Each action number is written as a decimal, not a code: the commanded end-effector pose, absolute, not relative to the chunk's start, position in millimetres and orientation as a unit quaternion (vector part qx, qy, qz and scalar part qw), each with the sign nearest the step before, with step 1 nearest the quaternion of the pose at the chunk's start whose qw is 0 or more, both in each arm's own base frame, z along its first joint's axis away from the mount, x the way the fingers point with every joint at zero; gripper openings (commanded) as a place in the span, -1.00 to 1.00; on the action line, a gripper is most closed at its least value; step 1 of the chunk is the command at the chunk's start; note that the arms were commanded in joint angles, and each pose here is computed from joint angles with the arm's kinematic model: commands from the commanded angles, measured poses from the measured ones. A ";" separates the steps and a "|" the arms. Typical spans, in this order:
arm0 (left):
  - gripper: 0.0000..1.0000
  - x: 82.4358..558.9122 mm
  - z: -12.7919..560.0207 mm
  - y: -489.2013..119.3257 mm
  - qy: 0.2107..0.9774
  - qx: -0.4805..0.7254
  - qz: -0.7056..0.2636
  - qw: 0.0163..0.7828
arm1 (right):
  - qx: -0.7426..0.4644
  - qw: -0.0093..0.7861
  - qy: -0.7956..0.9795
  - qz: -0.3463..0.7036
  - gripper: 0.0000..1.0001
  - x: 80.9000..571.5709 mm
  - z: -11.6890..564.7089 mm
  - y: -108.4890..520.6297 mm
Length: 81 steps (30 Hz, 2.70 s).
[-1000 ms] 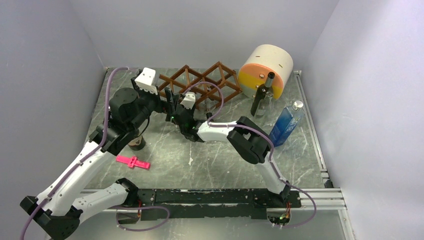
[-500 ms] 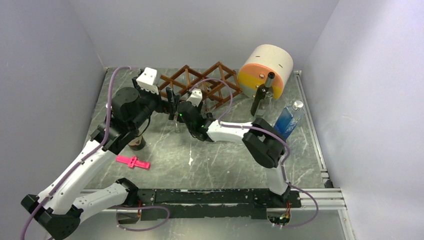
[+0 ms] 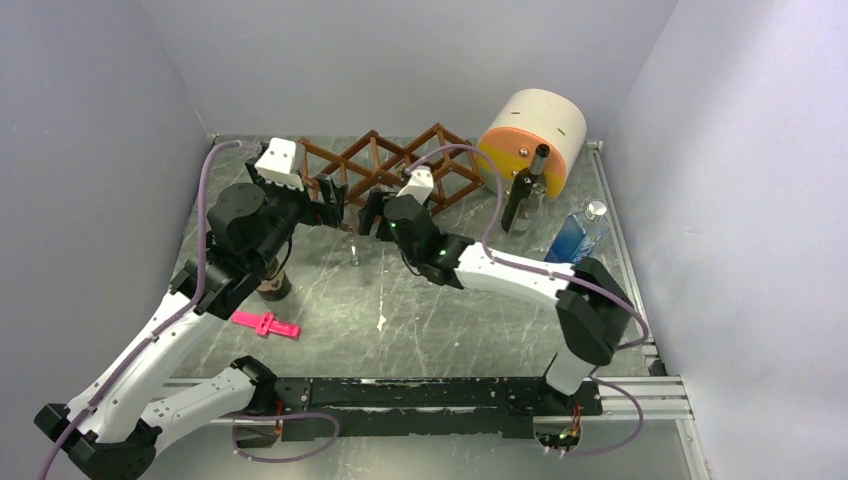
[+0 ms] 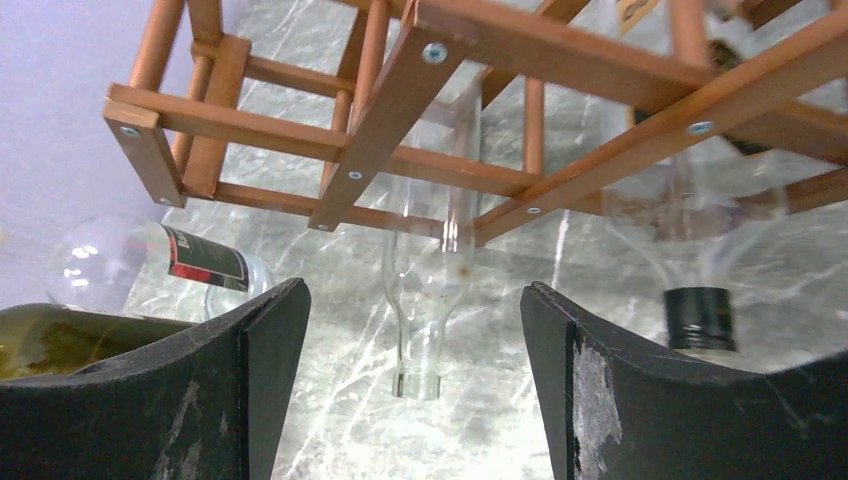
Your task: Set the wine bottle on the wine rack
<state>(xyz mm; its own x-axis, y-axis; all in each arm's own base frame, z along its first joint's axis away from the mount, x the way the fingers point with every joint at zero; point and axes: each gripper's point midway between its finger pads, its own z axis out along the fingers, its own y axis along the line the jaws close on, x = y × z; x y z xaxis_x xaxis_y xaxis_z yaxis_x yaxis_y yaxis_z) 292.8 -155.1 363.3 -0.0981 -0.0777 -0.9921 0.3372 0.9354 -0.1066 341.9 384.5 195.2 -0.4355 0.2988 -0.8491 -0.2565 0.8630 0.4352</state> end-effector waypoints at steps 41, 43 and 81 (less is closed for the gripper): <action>0.87 293.0 365.4 -171.4 0.712 0.103 -0.198 0.666 | 0.234 0.552 0.773 -0.206 0.44 350.7 267.7 33.1; 0.86 293.8 364.2 -172.0 0.713 0.103 -0.198 0.665 | 0.221 0.549 0.781 -0.198 0.44 354.6 258.1 34.7; 0.86 302.0 346.5 -181.0 0.730 0.117 -0.193 0.645 | 0.089 0.563 0.804 -0.167 -0.32 377.4 237.8 43.8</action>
